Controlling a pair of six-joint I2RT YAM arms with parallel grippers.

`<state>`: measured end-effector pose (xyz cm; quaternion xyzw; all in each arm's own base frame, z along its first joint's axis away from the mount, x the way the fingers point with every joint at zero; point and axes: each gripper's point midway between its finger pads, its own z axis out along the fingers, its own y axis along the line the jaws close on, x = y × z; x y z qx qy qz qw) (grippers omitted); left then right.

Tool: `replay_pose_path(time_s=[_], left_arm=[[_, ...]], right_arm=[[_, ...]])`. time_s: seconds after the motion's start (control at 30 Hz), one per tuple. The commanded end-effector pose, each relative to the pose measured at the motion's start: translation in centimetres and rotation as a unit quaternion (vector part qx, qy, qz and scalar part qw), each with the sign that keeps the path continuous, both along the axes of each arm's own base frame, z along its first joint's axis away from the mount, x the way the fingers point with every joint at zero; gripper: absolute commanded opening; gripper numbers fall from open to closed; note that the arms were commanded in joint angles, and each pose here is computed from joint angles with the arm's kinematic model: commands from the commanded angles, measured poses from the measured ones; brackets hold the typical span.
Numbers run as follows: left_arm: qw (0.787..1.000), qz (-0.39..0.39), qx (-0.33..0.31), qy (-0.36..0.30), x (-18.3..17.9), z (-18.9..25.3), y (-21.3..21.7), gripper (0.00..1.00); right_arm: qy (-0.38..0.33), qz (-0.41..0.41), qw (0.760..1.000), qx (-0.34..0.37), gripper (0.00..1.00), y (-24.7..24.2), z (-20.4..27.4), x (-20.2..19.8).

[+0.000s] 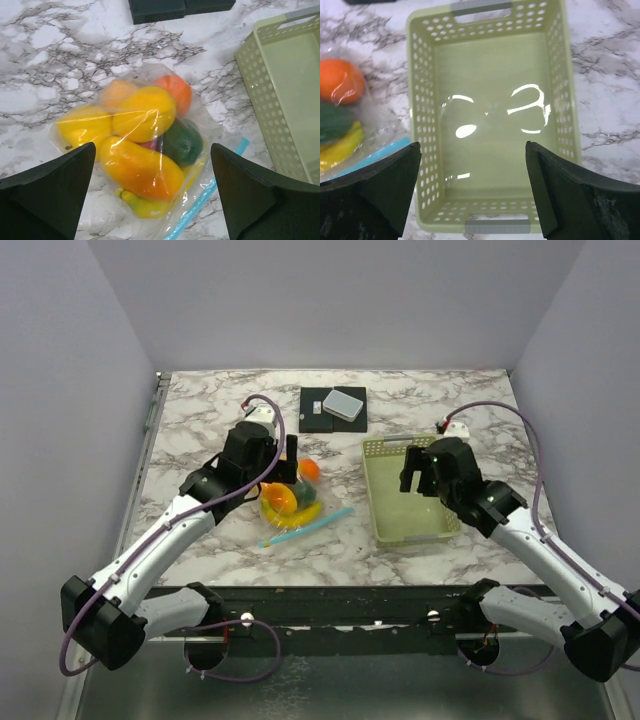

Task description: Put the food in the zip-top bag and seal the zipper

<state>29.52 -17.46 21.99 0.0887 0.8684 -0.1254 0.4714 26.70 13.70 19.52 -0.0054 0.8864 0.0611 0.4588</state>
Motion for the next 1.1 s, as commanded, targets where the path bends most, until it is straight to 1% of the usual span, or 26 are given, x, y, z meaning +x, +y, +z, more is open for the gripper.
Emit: replay_pose_path(time_s=[0.0,0.13,0.23,0.47,0.7,0.9,1.07], left_arm=[[0.999,0.032,-0.002,-0.002,1.1,0.9,2.1,0.99],[0.997,0.070,-0.018,-0.003,2.1,1.2,4.4,0.99],[0.996,0.079,-0.033,-0.008,2.3,1.3,5.6,0.99],[0.995,0.097,-0.040,-0.005,1.1,-0.5,6.9,0.99],[0.991,0.094,-0.073,-0.057,-0.8,0.7,7.4,0.99],[0.988,0.081,-0.088,-0.100,-1.9,2.9,7.7,0.99],[0.984,0.078,-0.097,-0.124,-2.6,4.0,7.9,0.99]], right_arm=[[0.002,-0.020,0.999,0.050,0.91,-2.4,0.7,1.4],[-0.009,-0.053,0.995,0.080,0.92,-4.9,1.6,2.0],[-0.025,-0.062,0.993,0.095,0.93,-5.9,2.5,2.0],[-0.068,-0.034,0.992,0.102,0.95,-5.9,4.1,0.9],[-0.133,0.022,0.984,0.114,0.95,-5.1,5.0,-0.7],[-0.207,0.035,0.971,0.117,0.96,-5.6,7.3,-2.0],[-0.245,0.040,0.961,0.119,0.96,-5.8,8.5,-2.8]])
